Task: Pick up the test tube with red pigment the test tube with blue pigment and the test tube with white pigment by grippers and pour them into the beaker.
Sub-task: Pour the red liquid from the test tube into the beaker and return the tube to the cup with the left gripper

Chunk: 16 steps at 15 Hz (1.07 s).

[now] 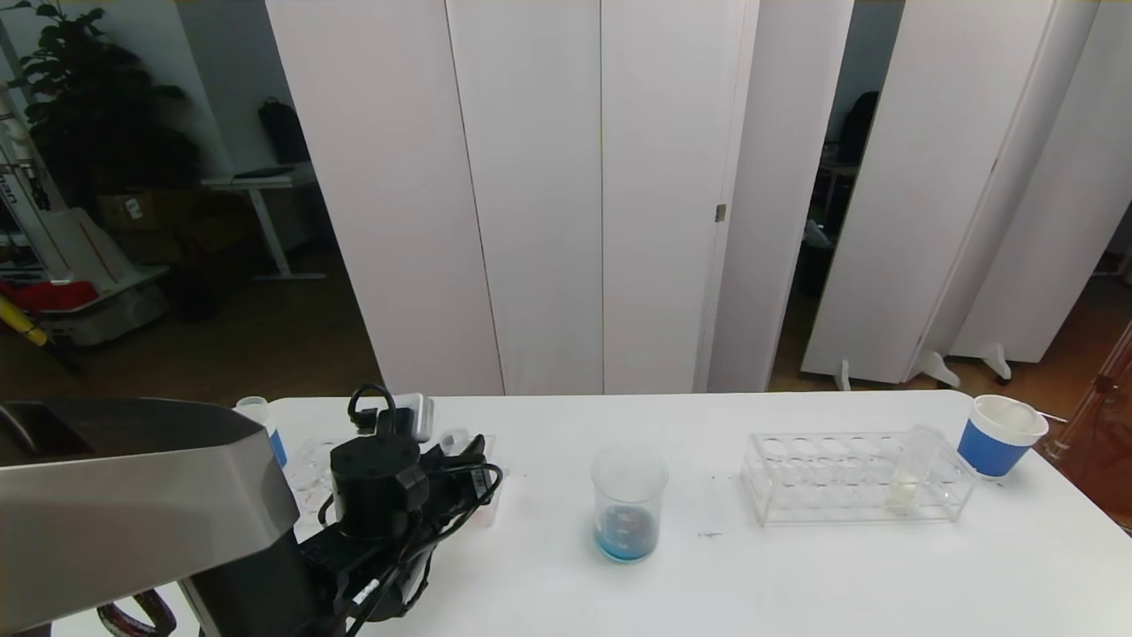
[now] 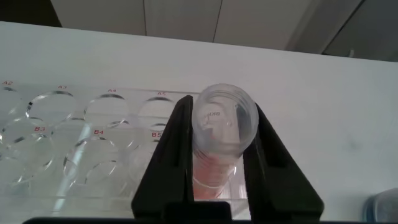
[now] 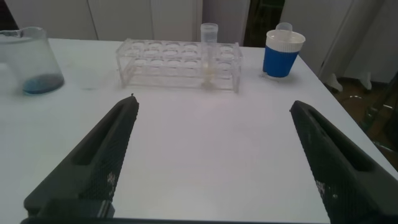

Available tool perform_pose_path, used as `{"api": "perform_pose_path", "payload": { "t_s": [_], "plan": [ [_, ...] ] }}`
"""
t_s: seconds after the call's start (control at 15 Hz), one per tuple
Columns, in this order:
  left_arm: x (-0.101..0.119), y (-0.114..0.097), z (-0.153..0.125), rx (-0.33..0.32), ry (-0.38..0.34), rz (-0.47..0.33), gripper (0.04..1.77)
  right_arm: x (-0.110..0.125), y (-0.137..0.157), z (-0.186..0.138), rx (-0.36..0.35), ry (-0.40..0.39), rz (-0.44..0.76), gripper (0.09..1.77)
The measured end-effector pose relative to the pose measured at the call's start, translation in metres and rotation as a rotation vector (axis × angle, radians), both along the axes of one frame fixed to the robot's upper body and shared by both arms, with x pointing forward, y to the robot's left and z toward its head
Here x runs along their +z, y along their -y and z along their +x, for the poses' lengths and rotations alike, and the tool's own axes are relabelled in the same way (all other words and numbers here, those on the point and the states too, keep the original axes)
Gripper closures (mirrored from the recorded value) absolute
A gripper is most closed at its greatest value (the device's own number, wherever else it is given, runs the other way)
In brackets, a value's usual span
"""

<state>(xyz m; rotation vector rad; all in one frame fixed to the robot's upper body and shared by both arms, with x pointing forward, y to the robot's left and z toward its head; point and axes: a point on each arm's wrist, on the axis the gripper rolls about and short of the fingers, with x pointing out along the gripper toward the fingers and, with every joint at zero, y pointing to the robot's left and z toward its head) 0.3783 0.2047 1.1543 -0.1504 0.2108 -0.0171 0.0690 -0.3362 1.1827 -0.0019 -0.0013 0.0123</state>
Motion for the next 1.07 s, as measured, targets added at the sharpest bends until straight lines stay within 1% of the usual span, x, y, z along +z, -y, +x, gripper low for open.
{"api": "perform_pose_path", "payload": {
  "t_s": [0.07, 0.13, 0.2, 0.73, 1.07],
  "plan": [
    [-0.0004, -0.0004, 0.0008, 0.002, -0.001, 0.0, 1.09, 0.0, 0.0, 0.0, -0.001, 0.0, 0.0, 0.11],
    [-0.0007, 0.0002, 0.0008, 0.001, -0.002, -0.001, 1.2, 0.0, 0.0, 0.0, 0.0, 0.0, 0.0, 0.11],
    [-0.001, 0.0, 0.0008, 0.002, -0.003, 0.0, 1.23, 0.0001, 0.0, 0.0, -0.001, 0.0, 0.0, 0.11],
    [-0.0012, 0.0003, 0.0014, 0.003, -0.006, 0.006, 1.23, 0.0, 0.0, 0.0, 0.0, 0.0, 0.0, 0.11],
    [0.0047, 0.0018, -0.0017, -0.012, 0.007, 0.024, 1.23, 0.0, 0.0, 0.0, -0.001, 0.0, 0.0, 0.11]
  ]
}}
